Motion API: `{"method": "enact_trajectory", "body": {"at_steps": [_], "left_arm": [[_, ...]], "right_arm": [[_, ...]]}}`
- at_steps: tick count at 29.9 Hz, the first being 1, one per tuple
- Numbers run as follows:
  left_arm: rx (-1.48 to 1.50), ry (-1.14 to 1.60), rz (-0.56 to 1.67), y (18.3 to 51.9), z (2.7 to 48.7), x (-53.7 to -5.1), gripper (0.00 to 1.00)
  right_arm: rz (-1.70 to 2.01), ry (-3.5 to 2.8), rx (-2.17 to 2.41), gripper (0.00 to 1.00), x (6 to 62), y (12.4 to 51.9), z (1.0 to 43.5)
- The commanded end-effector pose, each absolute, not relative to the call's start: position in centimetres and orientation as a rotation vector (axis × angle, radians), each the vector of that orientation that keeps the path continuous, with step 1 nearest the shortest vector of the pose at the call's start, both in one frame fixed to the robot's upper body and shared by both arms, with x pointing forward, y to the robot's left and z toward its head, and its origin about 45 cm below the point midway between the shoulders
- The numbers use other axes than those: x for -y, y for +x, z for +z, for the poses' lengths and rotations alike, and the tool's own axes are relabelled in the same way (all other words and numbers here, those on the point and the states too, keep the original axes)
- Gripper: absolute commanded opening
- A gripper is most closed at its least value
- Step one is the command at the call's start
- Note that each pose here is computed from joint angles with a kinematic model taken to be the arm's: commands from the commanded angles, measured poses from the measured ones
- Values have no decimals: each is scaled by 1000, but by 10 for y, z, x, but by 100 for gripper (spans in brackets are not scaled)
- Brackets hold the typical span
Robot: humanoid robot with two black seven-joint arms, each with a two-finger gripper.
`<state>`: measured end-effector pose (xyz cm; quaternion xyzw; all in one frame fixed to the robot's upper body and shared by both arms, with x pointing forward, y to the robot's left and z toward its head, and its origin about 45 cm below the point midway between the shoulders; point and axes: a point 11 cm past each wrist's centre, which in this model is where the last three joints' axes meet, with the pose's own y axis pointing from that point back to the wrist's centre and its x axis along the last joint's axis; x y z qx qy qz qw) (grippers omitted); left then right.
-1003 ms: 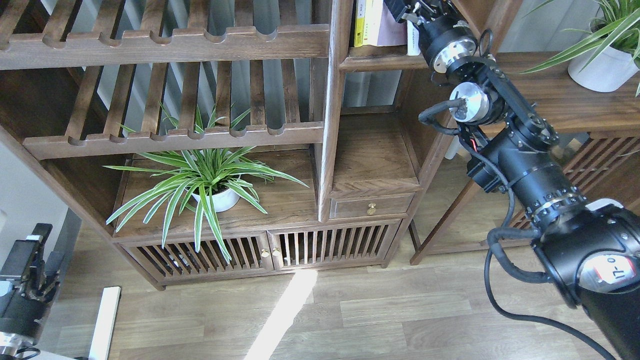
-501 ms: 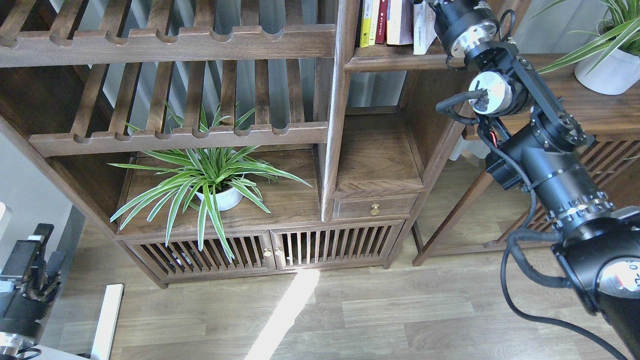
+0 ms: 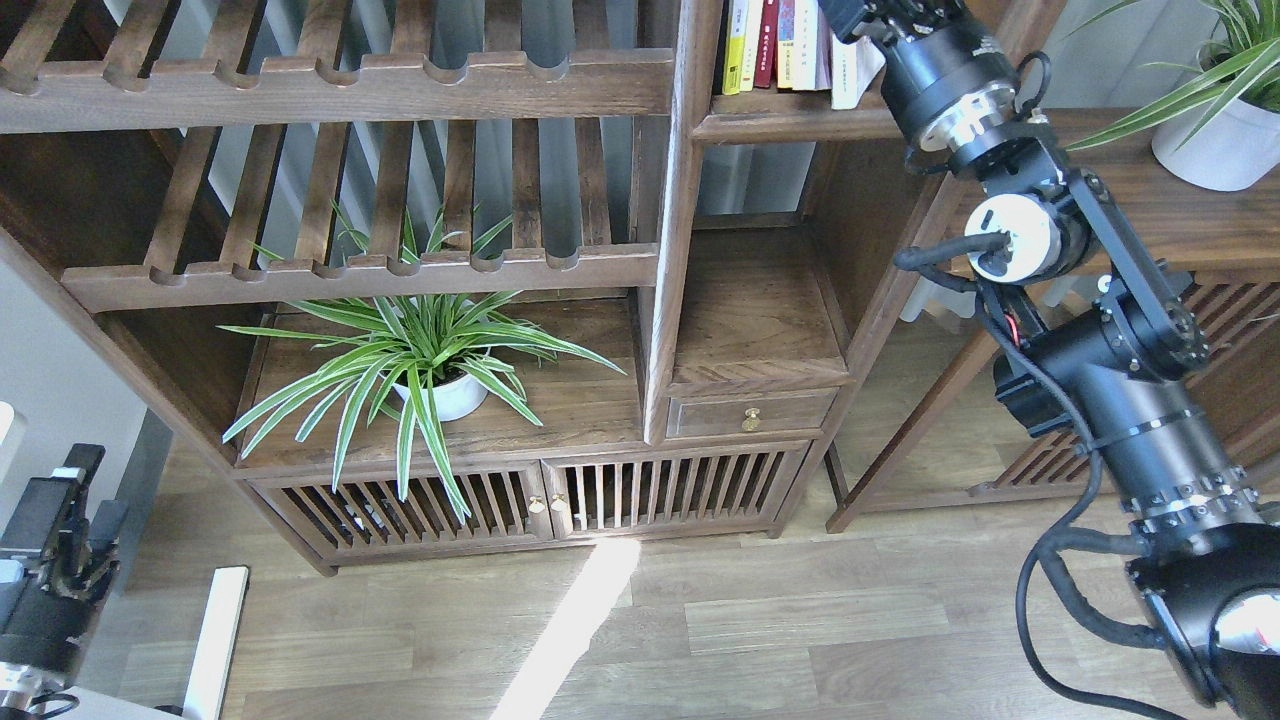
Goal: Organize books on shelf
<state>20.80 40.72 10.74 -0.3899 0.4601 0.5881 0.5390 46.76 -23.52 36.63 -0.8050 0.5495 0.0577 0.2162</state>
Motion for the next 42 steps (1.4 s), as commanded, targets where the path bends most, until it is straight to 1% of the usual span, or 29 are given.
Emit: {"method": "enact_trajectory", "body": {"at_steps": [1,3,8,13,18,22,28,33,37,42], "left_arm": [[-1092,-922,1386,209,110,-406,98],[-1089,-922,1381,210,112,-405,98],[-1057,-916,1380,214,120,-412,98],[-965,-863,1291,247,152,-409,97],[-841,-821,1189,292,192,-396,96],[-763,-821,1108,322,223,-380,96],[-718,-759,977,352,248,-337,96],[-679,-713,844,374,268,-282,95],[-671,-703,770,379,271,-239,95],[-684,-646,717,372,258,-199,95]], "right_arm": [[172,-2225,-1503,86,237,458,360],[189,-2235,-1486,92,239,452,350],[177,-2278,-1328,93,245,435,346],[167,-2405,-1093,93,245,413,333],[333,-2510,-1129,93,249,402,298],[410,-2540,-1135,92,247,386,277],[488,-2541,-1114,90,235,376,261],[535,-2547,-1054,90,213,376,260],[570,-2561,-1032,90,203,375,257],[570,-2562,-1034,90,204,375,257]]}}
